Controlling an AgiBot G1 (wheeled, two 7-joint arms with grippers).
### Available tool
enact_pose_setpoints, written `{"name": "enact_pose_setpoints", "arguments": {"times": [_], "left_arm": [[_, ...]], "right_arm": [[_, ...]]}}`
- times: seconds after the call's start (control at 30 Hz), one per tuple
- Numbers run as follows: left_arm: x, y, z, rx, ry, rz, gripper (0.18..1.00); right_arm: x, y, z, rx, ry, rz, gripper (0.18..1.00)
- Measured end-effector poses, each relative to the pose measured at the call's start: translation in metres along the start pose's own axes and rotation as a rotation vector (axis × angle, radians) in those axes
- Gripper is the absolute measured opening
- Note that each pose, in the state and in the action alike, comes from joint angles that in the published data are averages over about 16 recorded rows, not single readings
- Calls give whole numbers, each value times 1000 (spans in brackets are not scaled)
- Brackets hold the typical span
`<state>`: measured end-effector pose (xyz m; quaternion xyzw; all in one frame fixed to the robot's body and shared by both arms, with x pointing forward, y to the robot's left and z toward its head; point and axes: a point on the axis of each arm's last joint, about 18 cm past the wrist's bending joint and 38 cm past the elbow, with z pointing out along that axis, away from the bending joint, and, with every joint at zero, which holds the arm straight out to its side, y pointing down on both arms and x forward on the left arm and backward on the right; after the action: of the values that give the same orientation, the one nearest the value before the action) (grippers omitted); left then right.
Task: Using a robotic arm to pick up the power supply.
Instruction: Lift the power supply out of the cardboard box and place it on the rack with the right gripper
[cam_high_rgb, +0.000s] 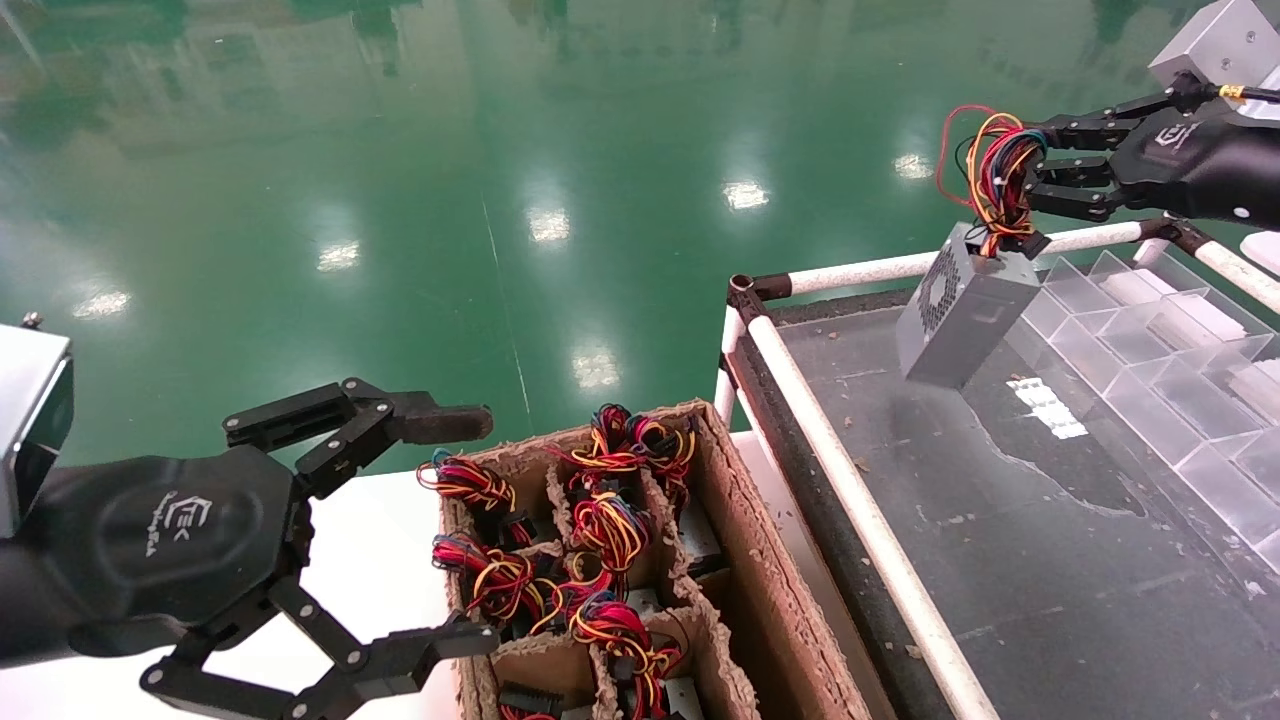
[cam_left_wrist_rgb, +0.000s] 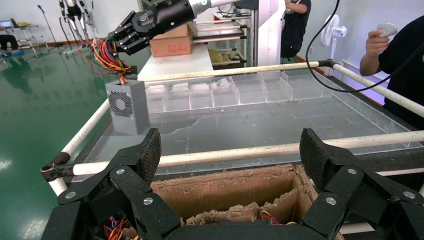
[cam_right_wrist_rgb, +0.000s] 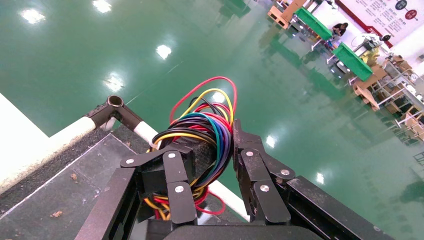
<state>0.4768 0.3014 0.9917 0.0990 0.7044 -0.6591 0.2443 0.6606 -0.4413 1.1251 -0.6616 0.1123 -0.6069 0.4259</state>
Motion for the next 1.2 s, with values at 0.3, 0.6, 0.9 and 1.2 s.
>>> {"name": "enact_pose_setpoints", "arguments": {"times": [0.3,0.6,0.9,1.2], "left_arm": [[0,0,0,0,0,0,1001],[0,0,0,0,0,0,1001],[0,0,0,0,0,0,1001],[0,0,0,0,0,0,1001]], "right_arm": [[0,5,13,-39,37,-2,191],[-9,7,38,-87,54,-18,191],[-17,-4,75,-128,106,-49,191],[-33,-23,109,-133,134,-78,191]]}}
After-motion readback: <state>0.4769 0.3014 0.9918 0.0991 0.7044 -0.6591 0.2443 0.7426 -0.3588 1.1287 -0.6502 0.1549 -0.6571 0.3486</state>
